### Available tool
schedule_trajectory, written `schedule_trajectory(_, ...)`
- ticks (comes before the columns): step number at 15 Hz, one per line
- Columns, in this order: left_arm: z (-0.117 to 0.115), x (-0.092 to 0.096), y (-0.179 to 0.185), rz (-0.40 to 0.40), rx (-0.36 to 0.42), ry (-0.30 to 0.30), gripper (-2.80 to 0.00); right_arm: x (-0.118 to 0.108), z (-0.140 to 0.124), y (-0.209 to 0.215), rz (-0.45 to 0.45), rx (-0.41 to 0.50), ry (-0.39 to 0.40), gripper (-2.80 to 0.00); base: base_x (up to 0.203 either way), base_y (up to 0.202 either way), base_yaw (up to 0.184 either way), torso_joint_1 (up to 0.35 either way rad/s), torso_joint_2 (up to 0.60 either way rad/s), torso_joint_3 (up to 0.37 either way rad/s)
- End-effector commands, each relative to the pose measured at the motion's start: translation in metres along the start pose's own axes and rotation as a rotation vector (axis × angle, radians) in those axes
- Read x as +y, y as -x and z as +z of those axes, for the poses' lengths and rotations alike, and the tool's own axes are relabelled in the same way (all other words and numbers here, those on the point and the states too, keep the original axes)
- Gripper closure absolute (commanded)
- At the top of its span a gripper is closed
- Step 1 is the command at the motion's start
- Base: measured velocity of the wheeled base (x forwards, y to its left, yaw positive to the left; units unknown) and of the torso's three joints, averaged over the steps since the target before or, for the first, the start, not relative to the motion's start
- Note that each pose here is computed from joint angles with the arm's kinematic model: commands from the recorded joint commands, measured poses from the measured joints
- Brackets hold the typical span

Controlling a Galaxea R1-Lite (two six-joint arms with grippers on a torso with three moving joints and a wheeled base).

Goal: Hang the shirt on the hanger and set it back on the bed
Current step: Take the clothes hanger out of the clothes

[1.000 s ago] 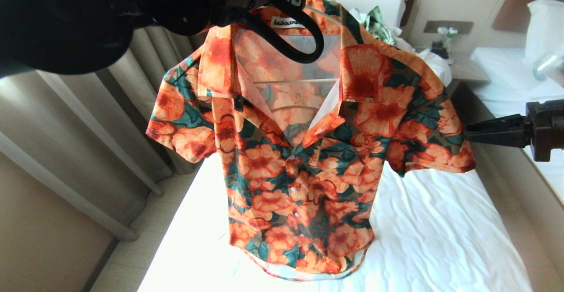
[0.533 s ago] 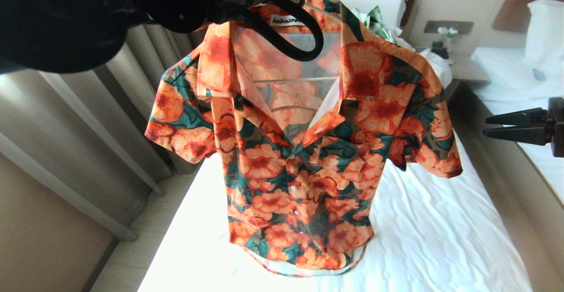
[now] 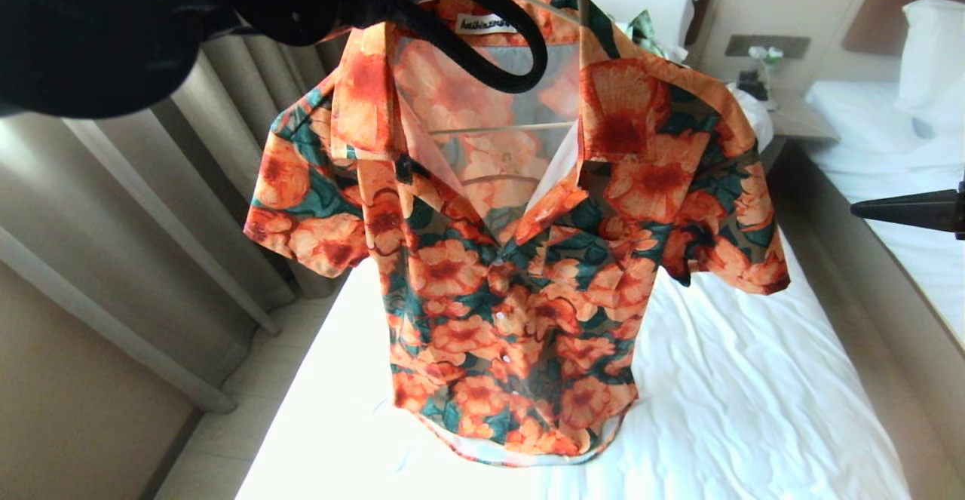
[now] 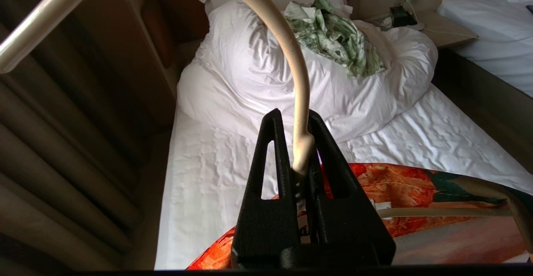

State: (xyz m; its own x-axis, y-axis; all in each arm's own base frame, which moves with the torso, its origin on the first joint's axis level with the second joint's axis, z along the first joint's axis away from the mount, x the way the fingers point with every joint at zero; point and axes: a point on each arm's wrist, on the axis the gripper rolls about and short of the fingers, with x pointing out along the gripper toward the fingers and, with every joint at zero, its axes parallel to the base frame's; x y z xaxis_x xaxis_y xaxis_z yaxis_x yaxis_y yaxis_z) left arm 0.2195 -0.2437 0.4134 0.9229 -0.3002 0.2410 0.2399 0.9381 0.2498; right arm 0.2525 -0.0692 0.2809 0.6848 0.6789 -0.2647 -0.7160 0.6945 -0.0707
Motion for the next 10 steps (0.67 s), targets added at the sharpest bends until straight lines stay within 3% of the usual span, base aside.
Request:
schedule_trajectory(1,0.0006,0.0013,0.0003,0.008,0.000,0.000,0.00,0.0012,0.0005,0.0018,0.001,-0.003,0.002,0.00,0.000,0.000,0.000,0.000,0.00,0.000)
schedule_trajectory(10,0.0009,0.0068,-0.0013,0.029,-0.006,0.005,0.00,0.0060,0.0024,0.0074,-0.010,-0.008,0.007,0.00,0.000,0.000,0.000,0.000,0.00,0.000)
